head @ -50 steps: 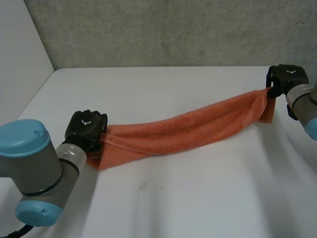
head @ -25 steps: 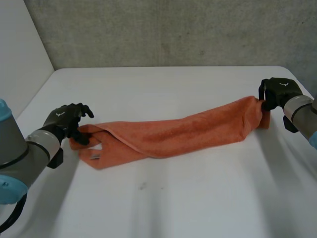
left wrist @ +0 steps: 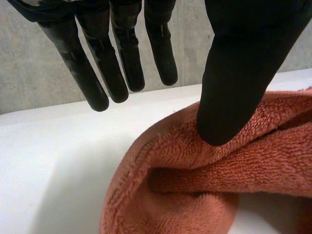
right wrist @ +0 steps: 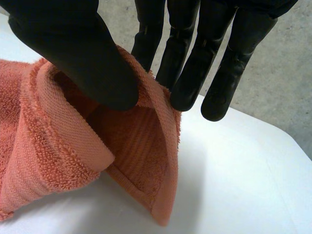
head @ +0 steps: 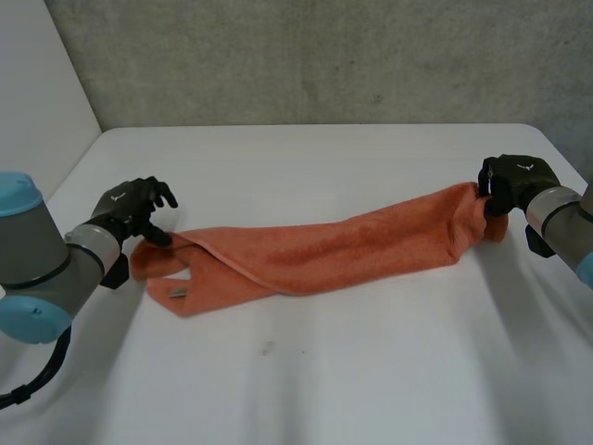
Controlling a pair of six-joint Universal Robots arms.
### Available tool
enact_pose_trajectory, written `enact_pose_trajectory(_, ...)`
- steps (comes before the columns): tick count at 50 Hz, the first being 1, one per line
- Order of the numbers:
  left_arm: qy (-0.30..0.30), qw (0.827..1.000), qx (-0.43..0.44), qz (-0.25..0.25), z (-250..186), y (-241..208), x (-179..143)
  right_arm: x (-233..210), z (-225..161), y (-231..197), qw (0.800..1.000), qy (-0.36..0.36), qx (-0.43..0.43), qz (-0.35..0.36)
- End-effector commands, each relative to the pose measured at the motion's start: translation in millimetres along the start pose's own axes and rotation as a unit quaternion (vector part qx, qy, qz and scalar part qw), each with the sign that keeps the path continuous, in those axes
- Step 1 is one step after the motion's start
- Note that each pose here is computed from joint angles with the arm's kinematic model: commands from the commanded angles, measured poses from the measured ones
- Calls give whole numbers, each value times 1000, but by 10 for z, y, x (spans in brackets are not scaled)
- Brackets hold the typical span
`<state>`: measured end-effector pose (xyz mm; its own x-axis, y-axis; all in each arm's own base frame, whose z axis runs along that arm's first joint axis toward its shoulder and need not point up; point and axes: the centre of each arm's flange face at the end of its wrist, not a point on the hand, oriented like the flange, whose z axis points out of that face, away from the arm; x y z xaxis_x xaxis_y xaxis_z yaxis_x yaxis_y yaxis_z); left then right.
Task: Fold the laundry
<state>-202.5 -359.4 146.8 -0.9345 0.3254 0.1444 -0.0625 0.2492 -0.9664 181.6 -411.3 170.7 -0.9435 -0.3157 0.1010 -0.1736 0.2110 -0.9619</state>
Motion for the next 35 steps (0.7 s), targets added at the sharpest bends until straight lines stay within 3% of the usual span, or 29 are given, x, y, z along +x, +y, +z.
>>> enact_pose_trajectory(1,-1,999,-12,35,82,92,-25,3,0,2,1000,1,1,-3)
enact_pose_trajectory(15,-8,999,-19,46,34,100,-19,17,-74,-146,1000,6,13,-5)
enact_pose_trajectory(21,-29,998,11,51,-336,-265,85,4,-294,-385,1000,3,19,-9)
enact_pose_trajectory(29,-21,992,107,62,-999,-865,303,-96,-825,-768,998,-58,2,-17)
enact_pose_trajectory(35,-21,979,191,73,-1388,-1296,392,179,-1213,-1221,998,-40,45,-24)
